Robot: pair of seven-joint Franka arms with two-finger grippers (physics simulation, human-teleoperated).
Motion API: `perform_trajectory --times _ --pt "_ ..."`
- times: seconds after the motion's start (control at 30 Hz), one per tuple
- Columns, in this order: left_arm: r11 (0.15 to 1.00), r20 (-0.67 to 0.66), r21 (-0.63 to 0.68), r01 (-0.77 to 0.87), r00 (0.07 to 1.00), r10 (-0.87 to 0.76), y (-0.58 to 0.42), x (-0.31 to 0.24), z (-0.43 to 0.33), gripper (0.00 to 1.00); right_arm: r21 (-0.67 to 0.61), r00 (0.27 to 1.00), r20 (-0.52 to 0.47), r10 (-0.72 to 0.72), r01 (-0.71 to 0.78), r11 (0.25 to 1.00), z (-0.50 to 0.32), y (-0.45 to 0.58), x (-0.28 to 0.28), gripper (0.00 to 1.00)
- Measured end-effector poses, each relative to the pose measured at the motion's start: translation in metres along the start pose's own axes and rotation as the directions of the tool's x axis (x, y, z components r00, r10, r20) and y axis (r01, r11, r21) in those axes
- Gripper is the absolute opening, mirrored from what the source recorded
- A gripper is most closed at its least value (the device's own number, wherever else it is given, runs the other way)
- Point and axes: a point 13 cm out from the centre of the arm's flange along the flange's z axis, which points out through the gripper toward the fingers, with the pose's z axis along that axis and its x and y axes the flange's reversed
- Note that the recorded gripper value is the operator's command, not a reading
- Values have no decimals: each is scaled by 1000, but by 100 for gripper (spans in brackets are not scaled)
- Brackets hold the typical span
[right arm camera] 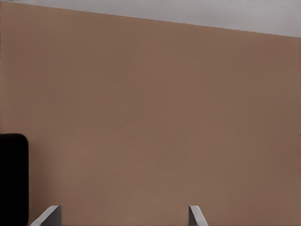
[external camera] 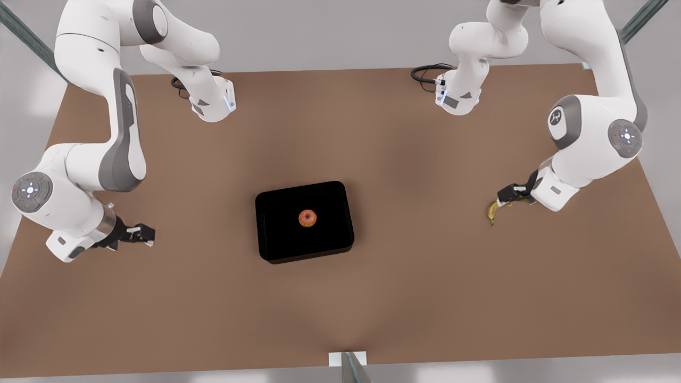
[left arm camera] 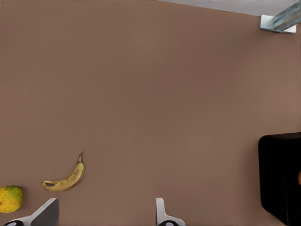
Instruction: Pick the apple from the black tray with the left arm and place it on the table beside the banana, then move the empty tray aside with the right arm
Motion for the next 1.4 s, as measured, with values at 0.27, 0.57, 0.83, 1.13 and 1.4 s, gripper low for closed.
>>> perform_trajectory --times 0.27,0.57,0.83,1.13,1.4 --pt "986 44 -55 -157 986 159 -80 -21 14 100 8 999 44 -29 28 1000 -3 0 -11 100" --pt "891 7 -128 -436 898 440 -393 105 131 100 11 997 54 -52 52 999 -2 3 -15 100" --pt "963 143 -127 -238 956 255 -510 111 288 100 13 997 54 -63 62 998 0 3 -15 100" --pt "990 221 -121 -74 970 100 -528 128 347 100 15 996 54 -70 69 998 -1 3 -15 100" --pt "991 239 -129 32 971 0 -515 131 379 100 15 996 54 -73 73 997 0 3 -15 100"
